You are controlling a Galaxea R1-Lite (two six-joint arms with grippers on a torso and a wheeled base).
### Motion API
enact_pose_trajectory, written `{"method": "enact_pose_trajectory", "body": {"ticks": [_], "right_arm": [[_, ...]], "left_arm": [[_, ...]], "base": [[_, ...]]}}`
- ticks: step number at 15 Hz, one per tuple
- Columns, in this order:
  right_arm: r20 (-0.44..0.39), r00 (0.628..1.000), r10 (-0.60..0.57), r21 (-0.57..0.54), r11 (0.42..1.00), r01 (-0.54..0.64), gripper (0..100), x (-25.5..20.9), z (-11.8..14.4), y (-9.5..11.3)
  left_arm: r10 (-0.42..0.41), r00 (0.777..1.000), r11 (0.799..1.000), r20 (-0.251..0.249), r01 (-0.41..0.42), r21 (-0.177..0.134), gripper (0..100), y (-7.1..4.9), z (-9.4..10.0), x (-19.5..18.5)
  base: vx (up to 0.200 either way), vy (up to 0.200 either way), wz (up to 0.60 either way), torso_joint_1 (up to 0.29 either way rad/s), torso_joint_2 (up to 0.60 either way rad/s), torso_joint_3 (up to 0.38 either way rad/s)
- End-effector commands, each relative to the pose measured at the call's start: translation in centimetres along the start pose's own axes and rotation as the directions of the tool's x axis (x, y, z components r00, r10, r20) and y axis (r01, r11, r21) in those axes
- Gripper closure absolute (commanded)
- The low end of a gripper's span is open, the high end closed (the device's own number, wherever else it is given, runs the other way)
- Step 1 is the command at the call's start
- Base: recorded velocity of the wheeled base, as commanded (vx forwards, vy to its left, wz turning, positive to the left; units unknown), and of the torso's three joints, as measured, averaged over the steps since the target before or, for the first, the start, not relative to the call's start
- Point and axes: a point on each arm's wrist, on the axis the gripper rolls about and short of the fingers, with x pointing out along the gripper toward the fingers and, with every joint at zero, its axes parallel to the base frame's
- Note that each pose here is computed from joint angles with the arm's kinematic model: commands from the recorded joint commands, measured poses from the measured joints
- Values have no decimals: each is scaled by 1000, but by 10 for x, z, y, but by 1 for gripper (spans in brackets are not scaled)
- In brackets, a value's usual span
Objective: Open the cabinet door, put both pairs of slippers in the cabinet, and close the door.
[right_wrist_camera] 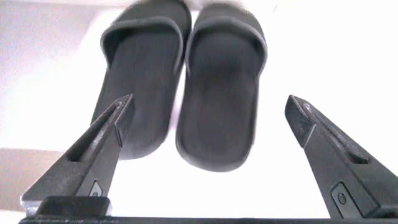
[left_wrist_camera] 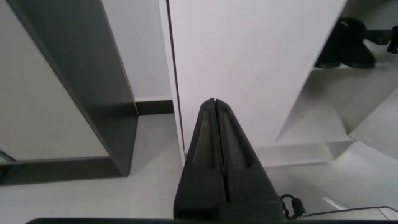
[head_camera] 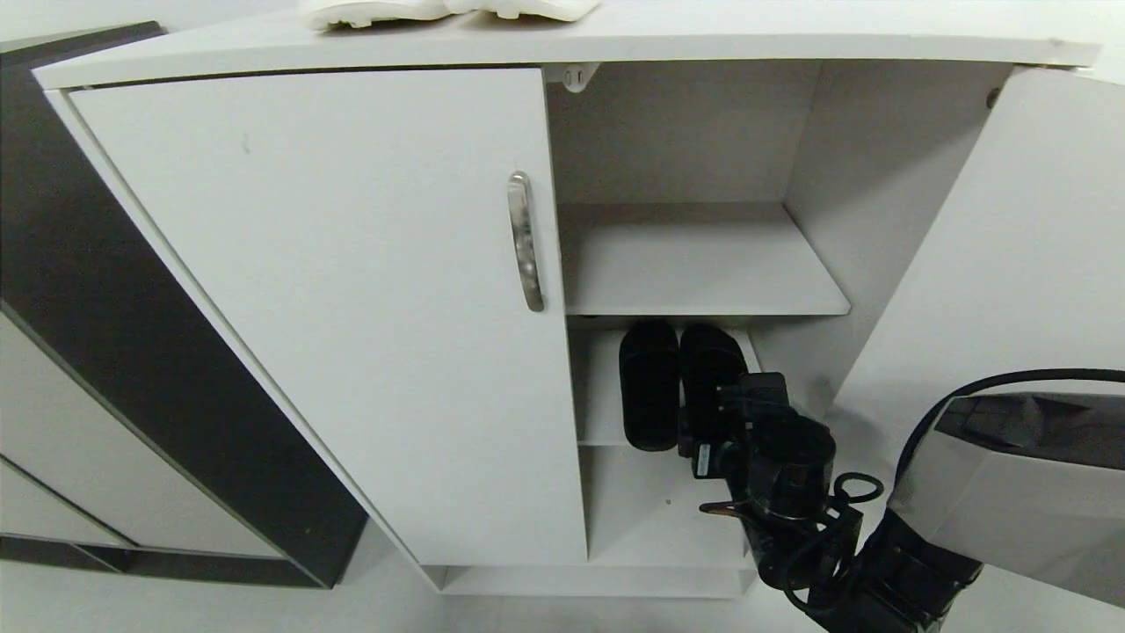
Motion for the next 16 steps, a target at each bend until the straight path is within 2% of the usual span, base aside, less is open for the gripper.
{"method": "enact_pose_trajectory", "body": {"ticks": [1, 4, 16], "right_arm": [[8, 1000, 9, 7, 1000, -9, 0, -4, 4, 1], [7, 1000, 9, 6, 1000, -9, 0, -5, 5, 0], [-19, 1000, 12, -15, 1000, -12, 0, -6, -5, -1]], "left_arm": [[1, 1000, 1000, -2, -1, 1, 100, 0, 0, 0], [1, 1000, 1000, -2, -1, 1, 100, 0, 0, 0], [1, 1000, 1000, -2, -1, -1, 100, 0, 0, 0]], "base": [[-200, 0, 0, -2, -2, -2], [-200, 0, 0, -1, 4, 1], [0, 0, 0, 0, 0, 0]]}}
